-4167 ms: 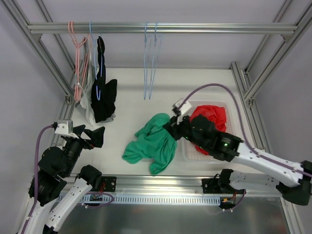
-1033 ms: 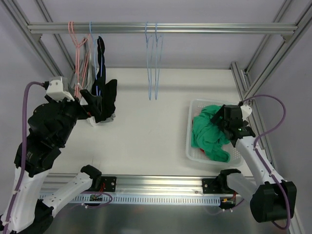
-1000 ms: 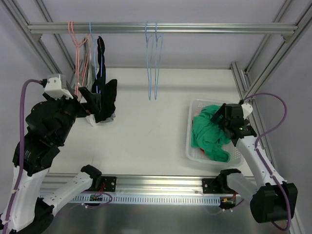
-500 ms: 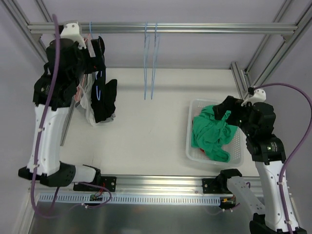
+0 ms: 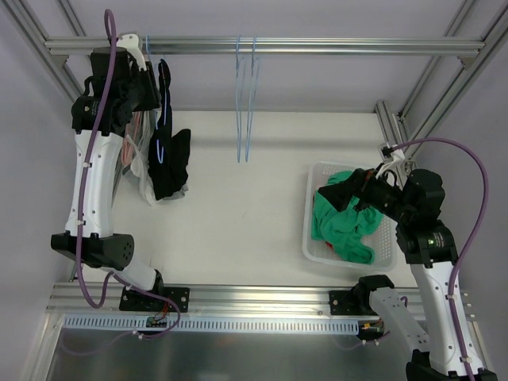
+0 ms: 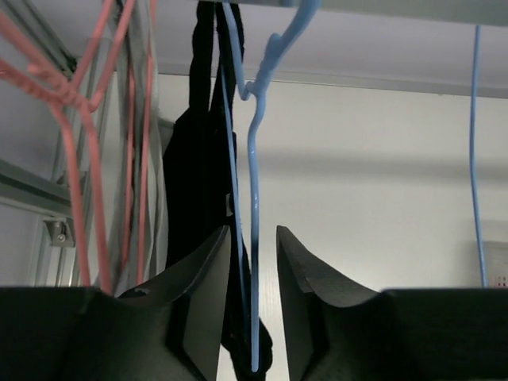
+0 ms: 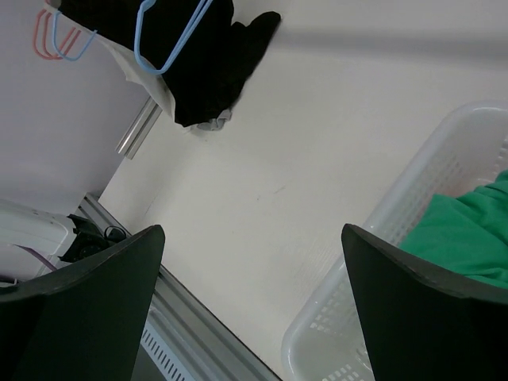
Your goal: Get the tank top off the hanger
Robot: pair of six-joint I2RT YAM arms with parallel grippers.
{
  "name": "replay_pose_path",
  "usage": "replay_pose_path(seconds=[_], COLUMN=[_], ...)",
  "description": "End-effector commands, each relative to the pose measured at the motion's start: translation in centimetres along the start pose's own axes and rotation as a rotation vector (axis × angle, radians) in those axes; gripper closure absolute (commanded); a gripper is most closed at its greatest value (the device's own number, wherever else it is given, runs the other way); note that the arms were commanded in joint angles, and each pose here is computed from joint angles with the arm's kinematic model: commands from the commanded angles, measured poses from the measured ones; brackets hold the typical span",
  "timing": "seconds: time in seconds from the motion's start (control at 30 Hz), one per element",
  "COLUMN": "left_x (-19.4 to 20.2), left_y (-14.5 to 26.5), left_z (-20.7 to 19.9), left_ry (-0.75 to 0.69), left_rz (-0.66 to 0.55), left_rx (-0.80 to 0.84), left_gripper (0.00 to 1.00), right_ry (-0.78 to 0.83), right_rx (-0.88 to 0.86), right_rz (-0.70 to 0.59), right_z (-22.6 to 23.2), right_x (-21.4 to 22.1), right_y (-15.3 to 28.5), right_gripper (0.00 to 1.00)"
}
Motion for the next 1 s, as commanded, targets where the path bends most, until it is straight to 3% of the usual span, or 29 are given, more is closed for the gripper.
replay_pose_path(seconds=[0.0,0.13,0.23,0.33,0.37,0.5,0.77,0.97], left_x=[-1.4,-1.6,-1.3,-1.0,-1.1,-2.0,-6.2,-6.4], left_y=[0.3,-0.3,-0.9,-1.6,-1.6,-0.9,4.1,6.2], left_z=[-0.9,-0.5,-0.5,-0.2,-0.3,-0.9,-2.2,-3.0], left_ry=[-0.012,-0.023,-0.026,-0.027,-0.021,-0.018,0.03,0.045], left_rz=[-0.045,-0.044,-0.03,-0.013,-0.015,-0.046,-0.226,-0.271], left_rx=[0.076,0.056,0.055,0.032,0.038,0.077,0.178,0.233], left_gripper=[0.71,0.71,0.65,0.95,1.0,1.0,1.0,1.0], right_ry=[0.038,0.044,0.055,0.065,0.067,0.071,0.08,0.082], right_rx=[-0.091,-0.097,-0.099,-0.103,-0.103,-0.106,-0.109,-0.117], right_rz=[-0.017,-0.02,-0.027,-0.037,-0.04,-0.046,-0.072,-0.08], right_z=[1.8,1.9,2.0,2.2,2.3,2.5,2.9,3.0], right_x=[-0.6,-0.5,-0.5,-0.6,-0.7,-0.8,-1.2,-1.1], right_y=[0.1,0.3,0.5,0.7,0.8,0.9,1.3,1.4], right_gripper=[0.01,0.0,0.01,0.0,0.0,0.0,0.0,0.01])
Point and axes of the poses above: each gripper's point midway between its finger pads, its own y axis back along the fingers, its own z axis along the line the jaws close on, x = y × z, the point moved 2 cm from there along y, back along the fingers, and after that the axes turned 15 degrees about -y, right-handed, at the moved point
